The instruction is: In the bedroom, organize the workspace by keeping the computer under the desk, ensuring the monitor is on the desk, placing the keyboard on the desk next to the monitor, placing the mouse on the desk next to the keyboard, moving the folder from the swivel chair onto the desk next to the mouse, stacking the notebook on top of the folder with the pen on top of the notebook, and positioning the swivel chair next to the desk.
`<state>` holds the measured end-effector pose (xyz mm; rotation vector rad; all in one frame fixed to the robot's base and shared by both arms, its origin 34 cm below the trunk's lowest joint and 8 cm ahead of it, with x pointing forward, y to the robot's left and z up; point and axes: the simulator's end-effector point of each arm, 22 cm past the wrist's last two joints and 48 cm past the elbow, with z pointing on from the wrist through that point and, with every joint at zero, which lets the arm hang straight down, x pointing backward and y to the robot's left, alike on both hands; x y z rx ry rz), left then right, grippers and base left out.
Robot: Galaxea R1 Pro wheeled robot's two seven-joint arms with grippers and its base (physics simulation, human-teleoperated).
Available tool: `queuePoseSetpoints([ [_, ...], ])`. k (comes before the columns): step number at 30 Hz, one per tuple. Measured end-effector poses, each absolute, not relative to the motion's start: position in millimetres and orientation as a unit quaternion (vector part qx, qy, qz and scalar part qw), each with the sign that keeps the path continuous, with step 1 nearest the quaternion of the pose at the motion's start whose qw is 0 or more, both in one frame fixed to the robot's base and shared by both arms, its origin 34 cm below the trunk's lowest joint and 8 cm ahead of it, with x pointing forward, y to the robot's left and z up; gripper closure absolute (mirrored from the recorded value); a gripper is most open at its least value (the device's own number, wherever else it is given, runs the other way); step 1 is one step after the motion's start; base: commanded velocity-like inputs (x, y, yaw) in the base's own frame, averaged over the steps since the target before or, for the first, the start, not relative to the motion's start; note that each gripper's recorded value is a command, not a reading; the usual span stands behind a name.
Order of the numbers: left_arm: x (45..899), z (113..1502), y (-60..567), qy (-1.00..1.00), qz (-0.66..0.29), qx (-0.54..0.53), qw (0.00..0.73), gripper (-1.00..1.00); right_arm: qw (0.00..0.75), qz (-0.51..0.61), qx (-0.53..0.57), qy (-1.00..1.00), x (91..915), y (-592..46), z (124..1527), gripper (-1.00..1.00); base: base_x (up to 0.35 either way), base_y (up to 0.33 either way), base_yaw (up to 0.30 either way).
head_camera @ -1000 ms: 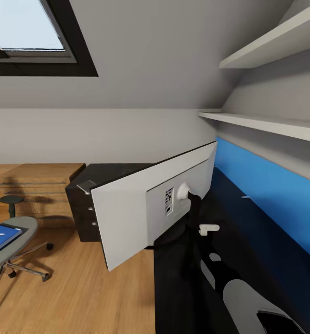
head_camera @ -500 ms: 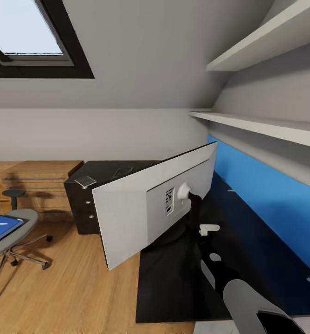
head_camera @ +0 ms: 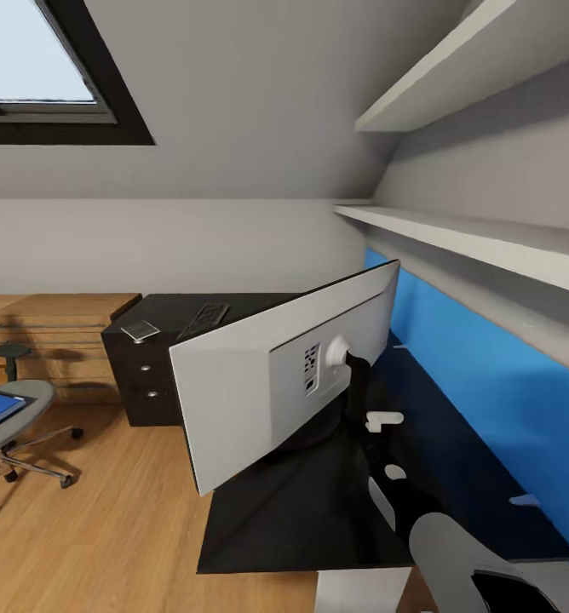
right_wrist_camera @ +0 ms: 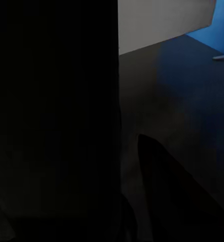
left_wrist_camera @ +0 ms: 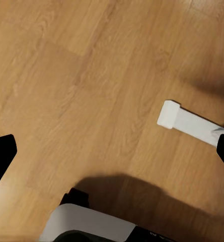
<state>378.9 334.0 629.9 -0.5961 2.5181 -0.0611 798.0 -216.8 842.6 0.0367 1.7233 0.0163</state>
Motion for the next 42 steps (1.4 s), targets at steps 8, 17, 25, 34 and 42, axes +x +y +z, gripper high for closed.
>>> queuePoseSetpoints([
  [8, 378.7, 630.0, 336.1, 0.936, -0.021, -0.221, 0.273, -1.0, 0.651, 0.007, 0.014, 0.759, 798.0, -216.2, 842.9, 1.0, 0.0, -0.047, 0.0],
  [17, 378.6, 629.9, 336.3, 0.936, -0.021, -0.221, 0.273, -1.0, 0.651, 0.007, 0.015, 0.759, 797.9, -216.4, 842.5, 1.0, 0.0, -0.002, 0.0],
  [25, 378.5, 629.9, 336.4, 0.936, -0.021, -0.221, 0.273, -1.0, 0.651, 0.007, 0.015, 0.759, 797.8, -216.4, 842.5, 1.0, 0.0, 0.0, 0.0],
  [34, 378.5, 629.9, 336.3, 0.936, -0.021, -0.221, 0.273, -1.0, 0.651, 0.007, 0.014, 0.759, 798.1, -216.6, 843.2, 1.0, 0.0, 0.0, 0.0],
  [42, 378.6, 630.0, 335.9, 0.936, -0.021, -0.221, 0.273, -1.0, 0.651, 0.006, 0.013, 0.759, 798.0, -216.9, 843.0, 1.0, 0.012, -0.006, 0.0],
])
